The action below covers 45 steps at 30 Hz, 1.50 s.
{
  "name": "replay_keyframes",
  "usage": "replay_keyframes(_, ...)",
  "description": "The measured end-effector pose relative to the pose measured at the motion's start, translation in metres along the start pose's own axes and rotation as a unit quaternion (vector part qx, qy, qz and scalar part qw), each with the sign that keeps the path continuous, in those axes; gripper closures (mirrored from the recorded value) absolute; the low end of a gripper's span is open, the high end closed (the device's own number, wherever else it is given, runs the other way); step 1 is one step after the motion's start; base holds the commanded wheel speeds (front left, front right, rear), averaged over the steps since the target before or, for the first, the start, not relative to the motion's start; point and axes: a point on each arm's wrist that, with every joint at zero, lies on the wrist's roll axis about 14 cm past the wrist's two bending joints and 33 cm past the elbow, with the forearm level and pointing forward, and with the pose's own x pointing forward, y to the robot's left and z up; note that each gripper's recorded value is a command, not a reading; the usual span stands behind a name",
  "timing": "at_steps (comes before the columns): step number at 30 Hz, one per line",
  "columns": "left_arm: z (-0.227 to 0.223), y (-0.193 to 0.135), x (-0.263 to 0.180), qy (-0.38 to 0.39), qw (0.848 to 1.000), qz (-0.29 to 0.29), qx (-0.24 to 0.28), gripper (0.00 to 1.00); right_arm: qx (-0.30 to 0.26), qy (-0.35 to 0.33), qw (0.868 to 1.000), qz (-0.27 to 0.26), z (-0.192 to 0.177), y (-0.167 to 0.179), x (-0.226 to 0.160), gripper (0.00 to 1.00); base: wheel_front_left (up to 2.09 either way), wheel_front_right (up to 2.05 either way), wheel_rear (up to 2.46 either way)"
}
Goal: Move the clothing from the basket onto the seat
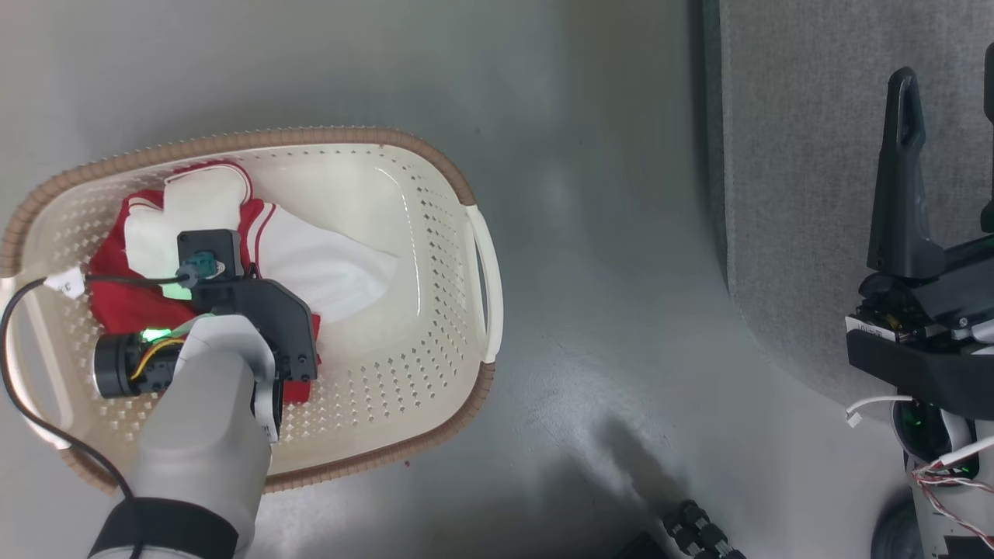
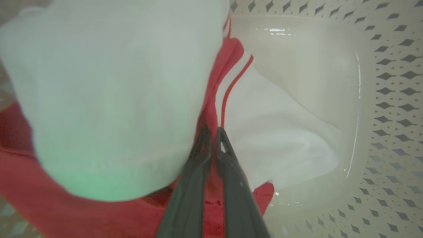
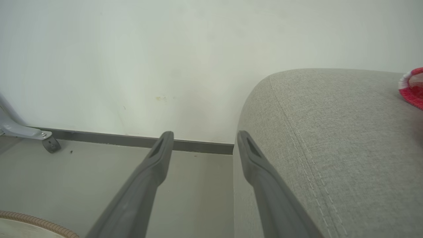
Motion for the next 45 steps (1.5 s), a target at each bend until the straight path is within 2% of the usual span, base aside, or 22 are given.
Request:
replay_keyframes(12, 0.014, 0.014, -0.036, -0.07, 0.997, 0.021, -0.023, 1.0, 0.009, -0.017, 1.0, 0.007, 0.021, 0.006, 0.001, 0.0, 0.0, 0.0, 0.0)
replay_keyframes(19, 0.048, 0.019, -0.07, -0.142, 0.989, 0.028, -0.027, 1.0, 0.019, -0.019, 0.999, 0.019, 0.036, 0.016, -0.007, 0.0, 0.0, 0.0, 0.0)
replay_keyframes(29, 0.07, 0.016, -0.115, -0.198, 0.98, 0.015, -0.032, 1.0, 0.029, -0.017, 0.999, 0.03, 0.052, 0.028, -0.025, 0.0, 0.0, 0.0, 0.0)
replay_keyframes(38, 0.095, 0.008, -0.165, -0.264, 0.964, -0.004, -0.032, 1.0, 0.034, -0.028, 0.998, 0.033, 0.075, 0.035, -0.045, 0.0, 0.0, 0.0, 0.0)
replay_keyframes(45, 0.114, 0.006, -0.208, -0.326, 0.944, -0.009, -0.045, 1.0, 0.041, -0.041, 0.998, 0.039, 0.093, 0.042, -0.061, 0.0, 0.0, 0.0, 0.0)
